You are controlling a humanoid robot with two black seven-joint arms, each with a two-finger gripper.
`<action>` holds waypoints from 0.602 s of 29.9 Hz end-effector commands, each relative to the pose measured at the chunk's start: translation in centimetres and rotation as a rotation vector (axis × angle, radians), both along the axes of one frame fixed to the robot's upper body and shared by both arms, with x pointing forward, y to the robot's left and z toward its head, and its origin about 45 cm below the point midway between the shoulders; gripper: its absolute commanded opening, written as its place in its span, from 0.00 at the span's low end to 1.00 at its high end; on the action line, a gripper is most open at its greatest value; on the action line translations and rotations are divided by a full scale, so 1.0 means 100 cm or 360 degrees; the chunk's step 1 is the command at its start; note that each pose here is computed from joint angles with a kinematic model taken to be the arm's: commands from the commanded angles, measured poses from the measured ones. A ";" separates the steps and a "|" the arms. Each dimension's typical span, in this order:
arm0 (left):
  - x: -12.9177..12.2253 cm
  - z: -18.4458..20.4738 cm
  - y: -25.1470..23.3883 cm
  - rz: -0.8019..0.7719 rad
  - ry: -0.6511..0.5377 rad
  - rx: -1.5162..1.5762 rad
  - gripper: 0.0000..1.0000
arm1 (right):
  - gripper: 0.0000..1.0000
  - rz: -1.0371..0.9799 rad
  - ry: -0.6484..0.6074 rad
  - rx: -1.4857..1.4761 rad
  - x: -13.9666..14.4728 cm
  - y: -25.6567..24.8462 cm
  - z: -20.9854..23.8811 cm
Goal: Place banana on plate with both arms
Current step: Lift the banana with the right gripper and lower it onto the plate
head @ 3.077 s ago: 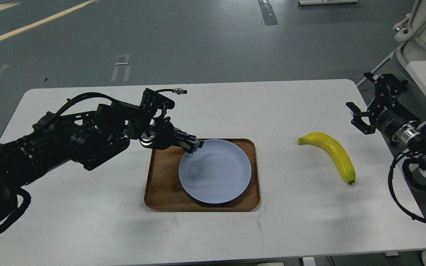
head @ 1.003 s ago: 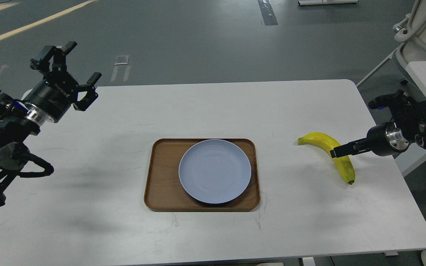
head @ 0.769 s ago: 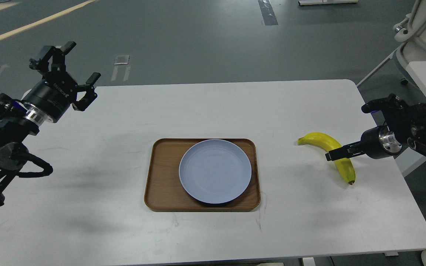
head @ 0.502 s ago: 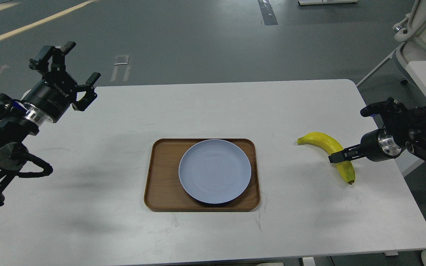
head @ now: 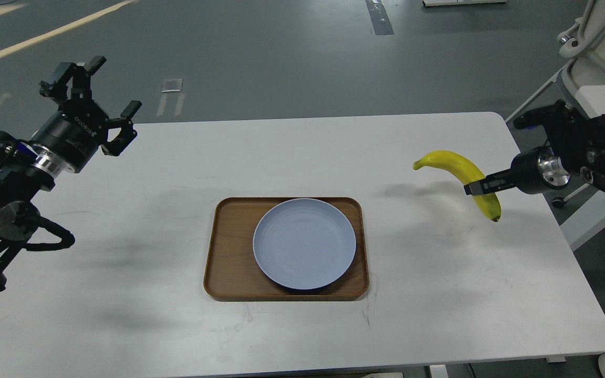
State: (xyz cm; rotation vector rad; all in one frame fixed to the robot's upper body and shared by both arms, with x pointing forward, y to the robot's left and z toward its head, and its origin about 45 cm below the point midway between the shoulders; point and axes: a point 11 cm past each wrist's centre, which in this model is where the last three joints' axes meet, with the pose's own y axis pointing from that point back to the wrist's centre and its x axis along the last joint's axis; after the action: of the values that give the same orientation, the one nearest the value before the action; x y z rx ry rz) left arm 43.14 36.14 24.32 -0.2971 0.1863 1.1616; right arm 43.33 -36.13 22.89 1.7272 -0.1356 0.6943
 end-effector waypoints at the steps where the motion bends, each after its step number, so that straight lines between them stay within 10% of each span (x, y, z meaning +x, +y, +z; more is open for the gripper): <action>1: 0.000 0.000 0.001 0.0002 0.0000 0.0001 0.98 | 0.00 0.0163 -0.0077 0.0050 0.018 0.049 0.031; 11: 0.000 0.001 0.003 0.0006 -0.0001 0.0007 0.98 | 0.00 0.0644 0.0129 0.0164 -0.003 0.226 -0.011; 18: -0.001 0.002 0.005 0.0011 -0.0001 0.0016 0.98 | 0.00 0.0749 0.0282 0.0144 -0.032 0.260 -0.052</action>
State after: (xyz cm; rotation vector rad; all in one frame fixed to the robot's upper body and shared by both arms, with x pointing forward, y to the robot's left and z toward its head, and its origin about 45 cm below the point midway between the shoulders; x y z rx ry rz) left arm 43.08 36.55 24.45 -0.2909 0.1804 1.1674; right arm 41.28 -10.97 19.40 1.9177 0.3308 0.8986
